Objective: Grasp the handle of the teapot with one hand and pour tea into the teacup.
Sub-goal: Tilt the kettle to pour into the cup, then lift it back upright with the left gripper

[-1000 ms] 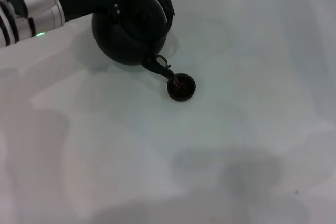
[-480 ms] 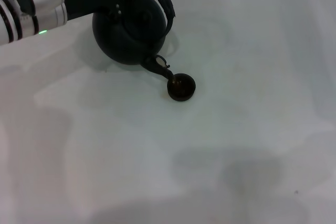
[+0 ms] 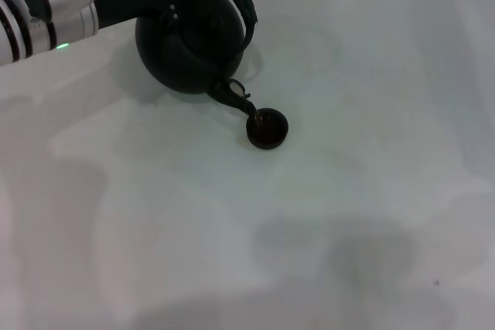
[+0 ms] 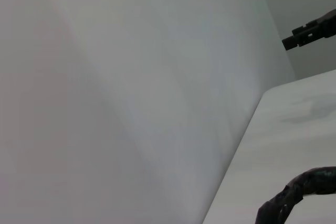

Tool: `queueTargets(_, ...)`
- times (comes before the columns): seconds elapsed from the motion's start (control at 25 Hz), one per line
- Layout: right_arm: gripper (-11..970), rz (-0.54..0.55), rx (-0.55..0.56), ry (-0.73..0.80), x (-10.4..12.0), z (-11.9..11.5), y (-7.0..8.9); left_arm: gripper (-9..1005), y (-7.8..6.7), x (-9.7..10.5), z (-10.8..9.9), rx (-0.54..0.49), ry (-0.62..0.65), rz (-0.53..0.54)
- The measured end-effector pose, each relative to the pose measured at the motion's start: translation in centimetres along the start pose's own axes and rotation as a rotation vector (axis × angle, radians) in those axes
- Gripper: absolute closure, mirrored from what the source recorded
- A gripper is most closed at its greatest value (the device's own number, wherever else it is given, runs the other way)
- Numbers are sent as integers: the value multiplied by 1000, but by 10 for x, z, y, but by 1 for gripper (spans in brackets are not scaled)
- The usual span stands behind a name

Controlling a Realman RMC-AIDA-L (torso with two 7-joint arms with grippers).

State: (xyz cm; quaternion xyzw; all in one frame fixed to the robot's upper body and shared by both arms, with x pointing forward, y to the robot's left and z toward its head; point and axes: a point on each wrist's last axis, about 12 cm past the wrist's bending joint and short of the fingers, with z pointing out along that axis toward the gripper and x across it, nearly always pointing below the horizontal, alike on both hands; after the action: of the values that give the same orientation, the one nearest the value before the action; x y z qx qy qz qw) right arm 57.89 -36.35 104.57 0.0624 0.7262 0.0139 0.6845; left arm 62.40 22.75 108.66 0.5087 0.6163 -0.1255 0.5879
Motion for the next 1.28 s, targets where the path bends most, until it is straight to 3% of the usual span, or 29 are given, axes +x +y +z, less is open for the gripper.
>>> queueTargets(1.28, 116, -1, 8, 6, 1, -1, -3, 882, -20, 10, -3, -44, -9, -88)
